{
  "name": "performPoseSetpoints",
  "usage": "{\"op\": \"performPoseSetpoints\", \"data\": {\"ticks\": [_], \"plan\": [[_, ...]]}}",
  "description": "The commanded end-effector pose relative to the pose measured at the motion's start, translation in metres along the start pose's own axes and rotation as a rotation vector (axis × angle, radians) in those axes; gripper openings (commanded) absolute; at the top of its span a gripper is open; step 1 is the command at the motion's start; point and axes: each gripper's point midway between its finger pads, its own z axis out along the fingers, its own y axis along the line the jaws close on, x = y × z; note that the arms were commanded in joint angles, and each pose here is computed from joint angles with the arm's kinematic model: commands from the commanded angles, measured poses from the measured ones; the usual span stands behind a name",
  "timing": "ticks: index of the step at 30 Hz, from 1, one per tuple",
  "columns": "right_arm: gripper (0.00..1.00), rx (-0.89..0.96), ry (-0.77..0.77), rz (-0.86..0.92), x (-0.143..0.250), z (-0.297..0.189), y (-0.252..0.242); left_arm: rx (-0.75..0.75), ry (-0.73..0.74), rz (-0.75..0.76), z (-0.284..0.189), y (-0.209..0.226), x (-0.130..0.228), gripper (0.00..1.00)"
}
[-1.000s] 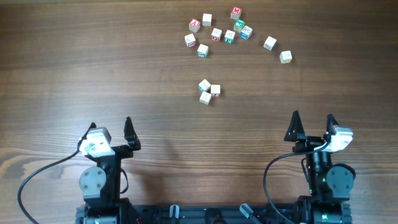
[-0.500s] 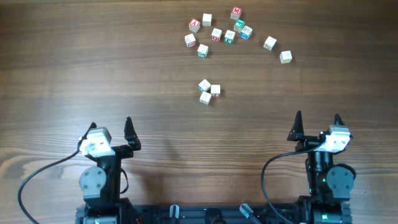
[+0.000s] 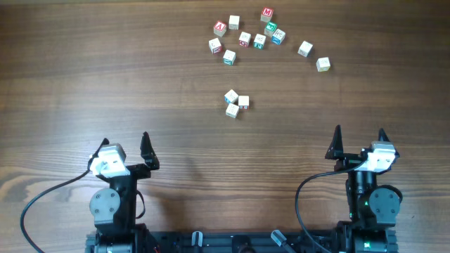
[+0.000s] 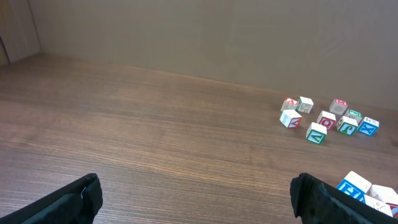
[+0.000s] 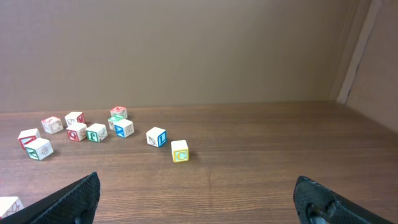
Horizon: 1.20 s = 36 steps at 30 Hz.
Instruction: Form a circle
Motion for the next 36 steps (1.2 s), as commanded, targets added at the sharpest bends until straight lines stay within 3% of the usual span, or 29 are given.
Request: {"op": "performPoseSetpoints", "data": {"ticks": [1,36], "plan": [[0.98,-0.006,-0.007,-0.017,-0.001,0.000,0.003,0.009,-0.006,0.022,0.000,-0.001,0.001,1.00],[1.00,-0.006,-0.007,-0.017,-0.001,0.000,0.003,0.081,0.004,0.031,-0.001,-0.018,0.003,1.00]]}}
